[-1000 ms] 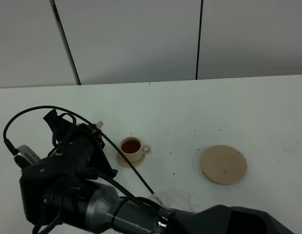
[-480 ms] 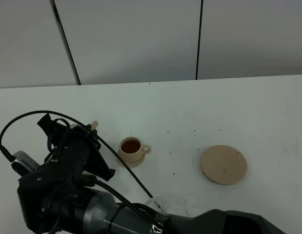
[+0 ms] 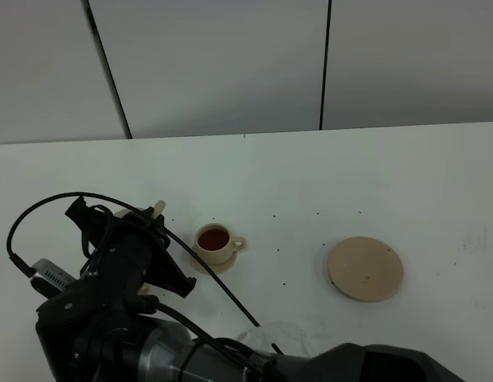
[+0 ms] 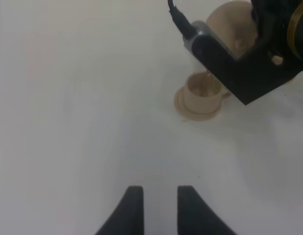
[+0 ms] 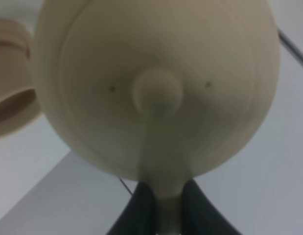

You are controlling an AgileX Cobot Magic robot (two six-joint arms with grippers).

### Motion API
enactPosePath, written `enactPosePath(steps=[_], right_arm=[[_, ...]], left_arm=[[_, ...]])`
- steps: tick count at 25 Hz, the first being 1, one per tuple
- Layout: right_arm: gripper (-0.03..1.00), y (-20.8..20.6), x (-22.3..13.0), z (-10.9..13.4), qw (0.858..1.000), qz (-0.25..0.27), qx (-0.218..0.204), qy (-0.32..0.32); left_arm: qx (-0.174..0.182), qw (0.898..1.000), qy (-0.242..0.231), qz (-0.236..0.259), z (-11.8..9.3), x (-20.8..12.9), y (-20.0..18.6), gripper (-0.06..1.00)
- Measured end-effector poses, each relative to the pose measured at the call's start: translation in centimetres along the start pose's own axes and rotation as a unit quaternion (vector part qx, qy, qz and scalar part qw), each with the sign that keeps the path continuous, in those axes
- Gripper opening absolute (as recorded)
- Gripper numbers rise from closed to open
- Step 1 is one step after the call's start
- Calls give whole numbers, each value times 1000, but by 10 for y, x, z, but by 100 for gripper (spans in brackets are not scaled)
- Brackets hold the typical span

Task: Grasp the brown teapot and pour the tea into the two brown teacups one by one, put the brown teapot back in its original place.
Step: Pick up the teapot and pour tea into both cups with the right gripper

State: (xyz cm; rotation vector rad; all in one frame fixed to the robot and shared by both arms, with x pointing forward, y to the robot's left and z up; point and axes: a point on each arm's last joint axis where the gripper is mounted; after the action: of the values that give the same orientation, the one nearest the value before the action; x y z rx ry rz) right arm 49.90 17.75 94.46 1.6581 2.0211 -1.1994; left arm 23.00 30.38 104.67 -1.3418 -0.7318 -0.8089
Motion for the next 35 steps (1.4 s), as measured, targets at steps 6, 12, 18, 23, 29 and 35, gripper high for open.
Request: enactPosePath(steps=[6, 12, 18, 23, 29, 35], right_arm=[[9, 0, -1, -1, 1000, 6, -7, -4], [9, 0, -2, -3, 1000, 11, -15, -8], [9, 0, -2, -3, 1000, 12, -17, -11], [9, 0, -2, -3, 1000, 12, -17, -11], [9, 0, -2, -3, 1000, 13, -18, -12], [9, 0, -2, -3, 1000, 13, -18, -14]], left_arm=[[0, 1000, 0, 0, 0, 0, 0, 24], [0, 1000, 0, 0, 0, 0, 0, 24], [0, 1000, 0, 0, 0, 0, 0, 24], [0, 1000, 0, 0, 0, 0, 0, 24], [0, 1000, -1, 0, 0, 0, 0, 24], [0, 1000, -1, 0, 0, 0, 0, 24]])
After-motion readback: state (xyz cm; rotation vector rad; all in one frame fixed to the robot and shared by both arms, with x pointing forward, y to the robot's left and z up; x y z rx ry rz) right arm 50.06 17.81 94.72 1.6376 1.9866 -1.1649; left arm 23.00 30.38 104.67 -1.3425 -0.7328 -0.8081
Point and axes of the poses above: a point on each arm's last joint axis where the gripper is mounted, y pointing out along that axis toward the gripper, z along the wrist's bending axis when the last joint is at zero, x = y × z, and after that the axes turned 3 degrees about y, right-handed
